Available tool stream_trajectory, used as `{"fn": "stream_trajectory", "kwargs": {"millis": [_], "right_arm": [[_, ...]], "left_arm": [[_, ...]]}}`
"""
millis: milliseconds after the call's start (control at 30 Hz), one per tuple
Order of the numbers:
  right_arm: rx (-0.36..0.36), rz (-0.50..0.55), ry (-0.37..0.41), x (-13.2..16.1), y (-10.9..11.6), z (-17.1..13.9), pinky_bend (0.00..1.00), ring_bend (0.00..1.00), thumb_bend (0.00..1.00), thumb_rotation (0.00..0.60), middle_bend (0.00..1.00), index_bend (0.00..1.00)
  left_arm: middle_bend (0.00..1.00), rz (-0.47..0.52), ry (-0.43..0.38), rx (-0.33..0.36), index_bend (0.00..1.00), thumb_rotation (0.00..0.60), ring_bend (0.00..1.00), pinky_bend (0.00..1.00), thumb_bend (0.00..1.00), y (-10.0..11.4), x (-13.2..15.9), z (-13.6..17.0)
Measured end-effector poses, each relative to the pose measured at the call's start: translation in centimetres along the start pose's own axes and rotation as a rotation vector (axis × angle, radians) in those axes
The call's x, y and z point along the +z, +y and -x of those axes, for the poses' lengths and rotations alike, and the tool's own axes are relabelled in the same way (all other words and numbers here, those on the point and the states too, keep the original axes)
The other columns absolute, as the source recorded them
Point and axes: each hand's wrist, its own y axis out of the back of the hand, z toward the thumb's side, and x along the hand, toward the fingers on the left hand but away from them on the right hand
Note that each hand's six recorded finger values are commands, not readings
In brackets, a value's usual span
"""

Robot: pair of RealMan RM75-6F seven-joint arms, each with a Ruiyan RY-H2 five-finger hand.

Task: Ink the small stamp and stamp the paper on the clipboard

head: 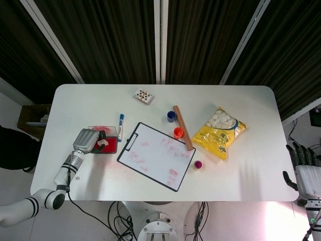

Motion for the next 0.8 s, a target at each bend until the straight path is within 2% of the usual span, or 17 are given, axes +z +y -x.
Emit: {"fn": "stream_trajectory", "kwargs": {"millis": [267, 500, 600, 800], "right_arm": [[-0.011, 0.01, -0.006, -0.3, 0.2, 0.0, 0.0, 0.0, 0.29, 0.6, 0.0, 0.0], [-0.002, 0.019, 0.004, -0.2, -0.2, 0.0, 0.0, 0.0, 0.29, 0.6, 0.0, 0.0], [-0.006, 0.023, 0.002, -0.3, -0.1, -0.1, 0.0, 0.0, 0.29, 0.6, 0.0, 0.0], [-0.017, 0.024, -0.01, -0.8, 0.4, -0.3, 0.0, 0.0, 0.29, 0.6, 0.0, 0.0]], "left_arm": [[0.68, 0.016, -0.034, 0.041, 0.66, 0.6, 0.73, 0.83, 0.42, 2.9, 1.2, 1.2], [0.68, 0.026, -0.11, 0.062, 0.66, 0.6, 0.74, 0.83, 0.42, 4.6, 4.8, 2.3], [0.68, 0.015, -0.151, 0.069, 0.66, 0.6, 0.74, 0.83, 0.42, 4.7, 6.9, 1.8], [0.68, -0.006, -0.228, 0.073, 0.66, 0.6, 0.75, 0.83, 0.42, 3.6, 11.7, 0.1]]}}
